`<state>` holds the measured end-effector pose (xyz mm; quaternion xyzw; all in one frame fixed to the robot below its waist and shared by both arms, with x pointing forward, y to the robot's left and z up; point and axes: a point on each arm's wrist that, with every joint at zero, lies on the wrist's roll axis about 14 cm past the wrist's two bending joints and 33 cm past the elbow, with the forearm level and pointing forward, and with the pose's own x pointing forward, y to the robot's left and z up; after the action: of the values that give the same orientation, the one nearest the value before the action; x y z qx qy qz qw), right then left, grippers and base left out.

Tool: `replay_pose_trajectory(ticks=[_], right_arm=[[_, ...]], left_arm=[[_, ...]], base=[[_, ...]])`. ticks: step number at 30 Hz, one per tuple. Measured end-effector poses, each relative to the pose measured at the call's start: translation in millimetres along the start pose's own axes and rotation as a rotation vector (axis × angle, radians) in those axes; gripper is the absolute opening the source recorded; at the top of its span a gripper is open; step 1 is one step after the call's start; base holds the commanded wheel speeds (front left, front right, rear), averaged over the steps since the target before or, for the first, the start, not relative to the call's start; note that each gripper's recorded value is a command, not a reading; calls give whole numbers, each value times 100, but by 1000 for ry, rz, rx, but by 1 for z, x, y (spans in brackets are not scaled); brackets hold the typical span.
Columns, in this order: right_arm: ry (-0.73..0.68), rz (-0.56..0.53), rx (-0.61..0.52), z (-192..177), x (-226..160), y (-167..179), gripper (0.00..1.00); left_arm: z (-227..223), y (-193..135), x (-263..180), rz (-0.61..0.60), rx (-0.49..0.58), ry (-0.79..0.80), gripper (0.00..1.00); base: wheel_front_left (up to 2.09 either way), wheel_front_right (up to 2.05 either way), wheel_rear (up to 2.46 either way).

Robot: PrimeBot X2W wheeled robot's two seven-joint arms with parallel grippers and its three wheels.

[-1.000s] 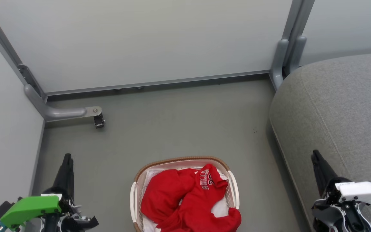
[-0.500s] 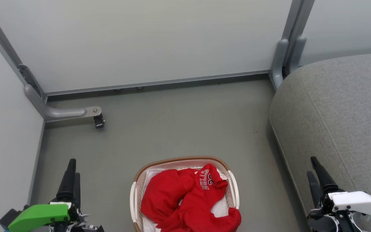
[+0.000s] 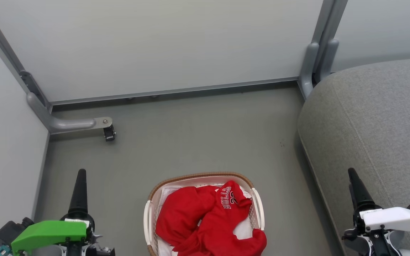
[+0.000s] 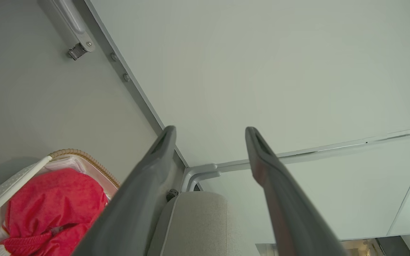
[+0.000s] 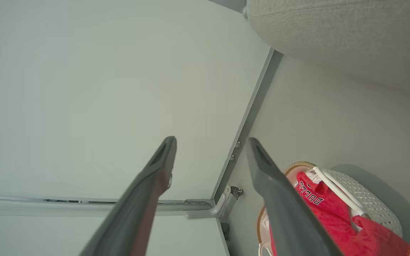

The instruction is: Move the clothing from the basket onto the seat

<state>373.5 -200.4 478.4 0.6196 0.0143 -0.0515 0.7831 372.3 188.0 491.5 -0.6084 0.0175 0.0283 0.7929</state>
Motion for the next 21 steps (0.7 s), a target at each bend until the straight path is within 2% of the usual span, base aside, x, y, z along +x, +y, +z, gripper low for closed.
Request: replay_pose_trajectory(ticks=[21], right_arm=[[-2, 75, -435, -6, -2, 18, 100]], left_arm=[[-13, -10, -8, -28, 422, 4, 100]], base=[[0, 0, 0]])
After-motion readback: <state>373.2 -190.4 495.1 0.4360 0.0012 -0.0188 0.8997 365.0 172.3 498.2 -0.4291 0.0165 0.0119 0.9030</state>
